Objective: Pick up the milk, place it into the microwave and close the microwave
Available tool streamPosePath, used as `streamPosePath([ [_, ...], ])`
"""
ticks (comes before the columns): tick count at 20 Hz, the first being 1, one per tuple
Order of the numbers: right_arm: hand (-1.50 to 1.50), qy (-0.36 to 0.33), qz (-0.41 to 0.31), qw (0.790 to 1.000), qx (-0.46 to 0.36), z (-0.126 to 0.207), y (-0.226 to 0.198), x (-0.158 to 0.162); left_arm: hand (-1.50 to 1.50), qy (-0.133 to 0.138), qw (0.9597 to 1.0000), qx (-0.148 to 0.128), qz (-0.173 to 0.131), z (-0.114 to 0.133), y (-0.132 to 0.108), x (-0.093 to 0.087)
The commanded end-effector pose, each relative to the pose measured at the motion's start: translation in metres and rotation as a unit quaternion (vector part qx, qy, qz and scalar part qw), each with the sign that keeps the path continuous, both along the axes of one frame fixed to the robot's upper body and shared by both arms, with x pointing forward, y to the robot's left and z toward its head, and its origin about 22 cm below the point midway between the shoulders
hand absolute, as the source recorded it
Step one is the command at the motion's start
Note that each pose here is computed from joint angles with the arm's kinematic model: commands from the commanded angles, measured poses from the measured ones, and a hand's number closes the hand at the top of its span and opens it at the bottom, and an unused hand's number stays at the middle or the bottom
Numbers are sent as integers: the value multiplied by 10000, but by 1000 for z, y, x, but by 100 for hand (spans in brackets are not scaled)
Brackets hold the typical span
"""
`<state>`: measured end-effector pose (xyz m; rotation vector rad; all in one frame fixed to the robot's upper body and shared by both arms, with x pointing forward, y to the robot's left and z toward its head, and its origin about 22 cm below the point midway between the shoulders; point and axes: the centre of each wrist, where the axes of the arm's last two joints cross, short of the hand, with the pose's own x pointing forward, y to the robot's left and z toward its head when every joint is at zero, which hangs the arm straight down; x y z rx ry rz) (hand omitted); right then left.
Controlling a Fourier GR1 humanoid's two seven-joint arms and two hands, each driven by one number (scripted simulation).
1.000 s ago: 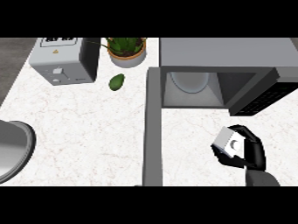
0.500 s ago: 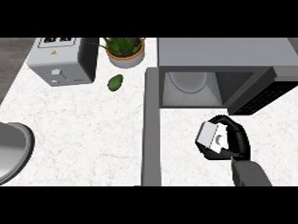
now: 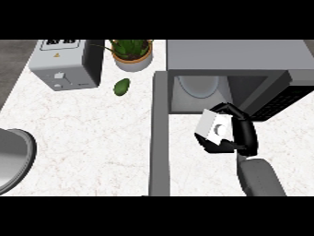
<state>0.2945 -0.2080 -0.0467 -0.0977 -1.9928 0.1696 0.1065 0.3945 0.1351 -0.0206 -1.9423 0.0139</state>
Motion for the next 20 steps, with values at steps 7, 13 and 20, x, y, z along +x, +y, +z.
streamPosePath([
  [7, 150, -75, -520, 9959, -739, 56, 45, 69, -150, -8, 10000, -4, -36, -4, 5, 3],
  [13, 150, 61, -777, 9872, -1389, 66, 44, 95, -150, 3, 10000, 2, -90, -3, 16, 12],
  [20, 150, -5, -1293, 9738, -1872, 61, 23, 103, -150, -45, 9999, -1, -166, -12, 22, 11],
])
